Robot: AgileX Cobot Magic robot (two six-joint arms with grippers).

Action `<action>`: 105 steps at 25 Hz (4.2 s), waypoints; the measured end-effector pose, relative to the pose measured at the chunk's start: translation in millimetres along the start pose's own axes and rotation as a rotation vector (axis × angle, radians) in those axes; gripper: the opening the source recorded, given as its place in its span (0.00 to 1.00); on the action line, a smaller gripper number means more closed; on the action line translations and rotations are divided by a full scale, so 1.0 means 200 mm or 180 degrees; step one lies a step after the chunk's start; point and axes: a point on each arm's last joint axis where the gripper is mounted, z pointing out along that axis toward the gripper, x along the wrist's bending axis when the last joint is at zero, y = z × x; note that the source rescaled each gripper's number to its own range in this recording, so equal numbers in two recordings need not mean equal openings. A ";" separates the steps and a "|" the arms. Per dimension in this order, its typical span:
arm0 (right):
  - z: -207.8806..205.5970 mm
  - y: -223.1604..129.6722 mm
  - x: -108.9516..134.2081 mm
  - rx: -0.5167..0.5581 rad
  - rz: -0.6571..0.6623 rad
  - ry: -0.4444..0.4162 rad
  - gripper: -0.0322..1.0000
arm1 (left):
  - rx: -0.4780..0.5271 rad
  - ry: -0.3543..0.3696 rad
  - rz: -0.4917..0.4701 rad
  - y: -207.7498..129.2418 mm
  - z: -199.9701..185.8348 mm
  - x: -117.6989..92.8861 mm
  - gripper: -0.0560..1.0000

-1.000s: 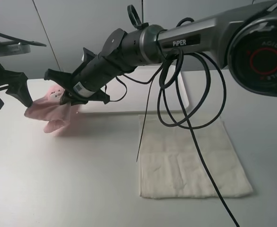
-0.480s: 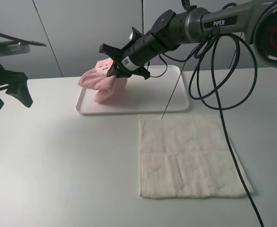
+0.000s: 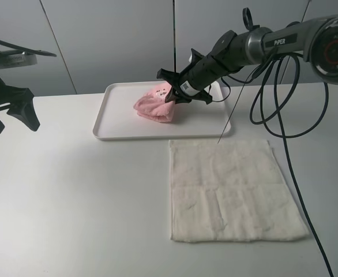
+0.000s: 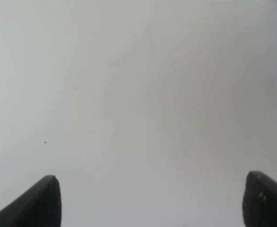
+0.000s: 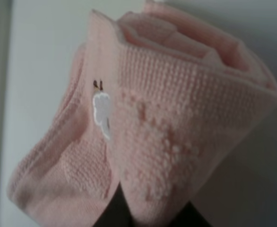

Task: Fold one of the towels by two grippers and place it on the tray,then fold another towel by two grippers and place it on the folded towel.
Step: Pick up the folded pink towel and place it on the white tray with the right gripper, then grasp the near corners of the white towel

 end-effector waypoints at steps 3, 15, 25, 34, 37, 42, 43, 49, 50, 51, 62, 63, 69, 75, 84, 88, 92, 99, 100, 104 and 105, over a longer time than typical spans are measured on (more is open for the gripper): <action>0.01 0.00 -0.01 -0.0022 0.0006 -0.0011 0.12 | 0.0003 -0.0001 0.0000 0.00 0.00 0.00 0.99; 0.01 -0.01 -0.01 0.0056 0.0006 0.0004 0.99 | 0.0003 -0.0001 0.0000 0.00 0.00 0.00 0.99; -0.31 0.10 0.07 -0.0018 -0.0629 -0.0244 1.00 | 0.0002 -0.0062 -0.0032 0.00 0.00 -0.01 0.99; -0.86 0.13 0.22 -0.0007 -0.1790 -0.1154 1.00 | 0.0075 -0.0242 0.0433 -0.01 0.01 -0.15 0.99; -1.00 0.09 0.24 0.0055 -0.1917 -0.1347 1.00 | 0.0072 -0.0276 0.0740 -0.01 0.03 -0.27 0.99; -1.17 -0.07 0.23 0.0129 -0.1961 -0.1448 1.00 | 0.0198 -0.0323 0.1149 -0.02 0.12 -0.45 0.99; -1.20 -0.10 0.22 0.0127 -0.1997 -0.1502 1.00 | 0.0238 -0.0330 0.1218 -0.02 0.14 -0.47 0.99; -1.29 -0.44 0.03 0.0353 -0.2107 -0.1736 1.00 | 0.0357 -0.0367 0.1632 -0.05 0.22 -0.60 0.99; -1.32 -0.49 0.02 0.0303 -0.2115 -0.1716 1.00 | 0.0355 -0.0371 0.1706 -0.06 0.23 -0.62 0.99; -1.33 -0.54 0.00 0.0321 -0.2124 -0.1706 1.00 | 0.0338 -0.0376 0.1788 -0.06 0.24 -0.65 0.99; -1.42 -0.86 -0.10 0.1112 -0.2919 -0.1527 1.00 | -0.0039 -0.0474 0.2941 -0.21 0.26 -1.09 0.99; -1.43 -0.86 -0.10 0.1157 -0.2961 -0.1505 1.00 | -0.0109 -0.0478 0.3049 -0.23 0.26 -1.13 0.99; -1.41 -0.96 -0.14 0.1839 -0.3847 -0.1090 1.00 | -0.0227 -0.0521 0.3758 -0.37 0.26 -1.34 0.99; -1.33 -1.09 -0.21 0.2119 -0.4290 -0.0625 1.00 | -0.0028 -0.0525 0.4285 -0.52 0.33 -1.47 0.99; -1.27 -1.23 -0.35 0.2378 -0.4643 -0.0528 1.00 | 0.0418 -0.0468 0.4531 -0.65 0.55 -1.54 0.99; -1.25 -1.22 -0.36 0.2235 -0.4741 -0.0620 1.00 | 0.0447 -0.0452 0.4538 -0.66 0.58 -1.52 0.99; -1.24 -1.22 -0.36 0.2205 -0.4868 -0.0611 1.00 | 0.0481 -0.0445 0.4537 -0.67 0.59 -1.51 0.99; -1.23 -1.29 -0.38 0.2283 -0.4892 -0.0413 1.00 | 0.0461 -0.0447 0.4679 -0.73 0.58 -1.55 0.99; -1.23 -1.30 -0.39 0.2315 -0.4906 -0.0392 1.00 | 0.0442 -0.0444 0.4727 -0.74 0.58 -1.57 0.99; -1.22 -1.32 -0.40 0.2369 -0.4914 -0.0353 1.00 | 0.0321 -0.0466 0.4806 -0.79 0.58 -1.62 0.99; -1.22 -1.32 -0.41 0.2374 -0.4911 -0.0351 1.00 | 0.0306 -0.0457 0.4797 -0.79 0.58 -1.62 0.99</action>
